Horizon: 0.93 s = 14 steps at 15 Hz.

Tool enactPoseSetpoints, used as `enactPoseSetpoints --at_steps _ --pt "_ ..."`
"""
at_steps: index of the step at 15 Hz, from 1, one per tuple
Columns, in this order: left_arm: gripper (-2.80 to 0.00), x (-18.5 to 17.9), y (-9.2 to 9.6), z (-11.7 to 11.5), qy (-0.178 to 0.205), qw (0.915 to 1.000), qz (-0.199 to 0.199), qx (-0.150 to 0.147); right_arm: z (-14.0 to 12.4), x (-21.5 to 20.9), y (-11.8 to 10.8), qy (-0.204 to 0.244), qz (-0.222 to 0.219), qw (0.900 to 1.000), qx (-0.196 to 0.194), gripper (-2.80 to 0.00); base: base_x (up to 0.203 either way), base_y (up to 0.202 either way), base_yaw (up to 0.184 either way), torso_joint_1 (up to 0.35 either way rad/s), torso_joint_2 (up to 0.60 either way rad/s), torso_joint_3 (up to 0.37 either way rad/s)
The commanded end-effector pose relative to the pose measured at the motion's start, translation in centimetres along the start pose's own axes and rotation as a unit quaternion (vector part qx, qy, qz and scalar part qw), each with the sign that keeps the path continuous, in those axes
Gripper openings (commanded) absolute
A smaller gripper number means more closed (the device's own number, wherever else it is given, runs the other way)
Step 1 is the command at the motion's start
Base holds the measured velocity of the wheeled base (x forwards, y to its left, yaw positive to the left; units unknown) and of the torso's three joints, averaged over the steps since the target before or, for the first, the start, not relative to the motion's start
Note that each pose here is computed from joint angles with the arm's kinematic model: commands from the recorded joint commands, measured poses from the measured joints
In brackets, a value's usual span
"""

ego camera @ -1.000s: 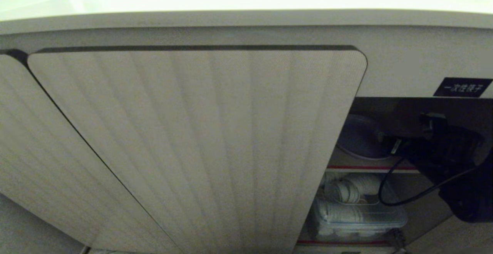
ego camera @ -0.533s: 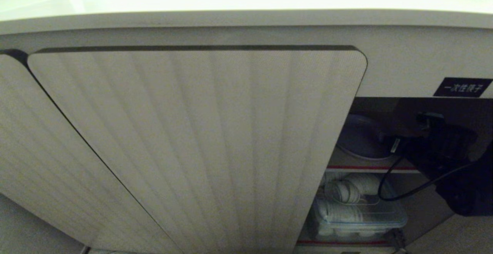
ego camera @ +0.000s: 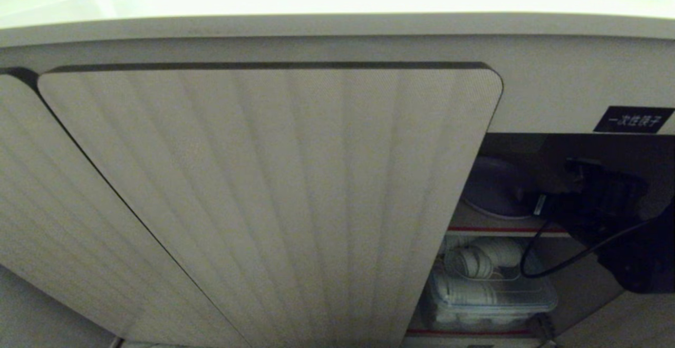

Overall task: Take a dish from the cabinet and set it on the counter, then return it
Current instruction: Take the plate from the cabinet

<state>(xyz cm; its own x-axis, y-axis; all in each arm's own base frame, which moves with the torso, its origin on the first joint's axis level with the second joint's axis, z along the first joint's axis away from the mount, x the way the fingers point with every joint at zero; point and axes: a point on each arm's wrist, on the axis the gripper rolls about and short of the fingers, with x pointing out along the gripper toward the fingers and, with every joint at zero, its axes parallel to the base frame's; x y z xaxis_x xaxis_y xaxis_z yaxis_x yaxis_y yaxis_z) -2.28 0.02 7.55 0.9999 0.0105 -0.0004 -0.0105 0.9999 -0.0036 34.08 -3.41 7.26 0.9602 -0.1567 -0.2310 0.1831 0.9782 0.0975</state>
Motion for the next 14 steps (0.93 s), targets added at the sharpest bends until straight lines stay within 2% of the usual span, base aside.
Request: enactPoseSetpoints --at_steps 1,5,14 --pt "-2.8 0.0 0.0 0.0 0.0 1.0 0.0 0.0 0.4 -0.2 0.1 -0.005 0.001 1.0 0.001 0.0 0.0 0.0 0.0 0.0 0.0 0.0" --pt "-2.8 0.0 0.0 0.0 0.0 1.0 0.0 0.0 1.3 0.5 0.2 -0.007 0.001 1.0 0.001 0.0 0.0 0.0 0.0 0.0 0.0 0.0" --pt "-2.8 0.0 0.0 0.0 0.0 1.0 0.0 0.0 1.3 1.0 0.4 0.038 -0.002 0.999 -0.003 0.0 0.0 0.0 0.0 0.0 0.0 0.0"
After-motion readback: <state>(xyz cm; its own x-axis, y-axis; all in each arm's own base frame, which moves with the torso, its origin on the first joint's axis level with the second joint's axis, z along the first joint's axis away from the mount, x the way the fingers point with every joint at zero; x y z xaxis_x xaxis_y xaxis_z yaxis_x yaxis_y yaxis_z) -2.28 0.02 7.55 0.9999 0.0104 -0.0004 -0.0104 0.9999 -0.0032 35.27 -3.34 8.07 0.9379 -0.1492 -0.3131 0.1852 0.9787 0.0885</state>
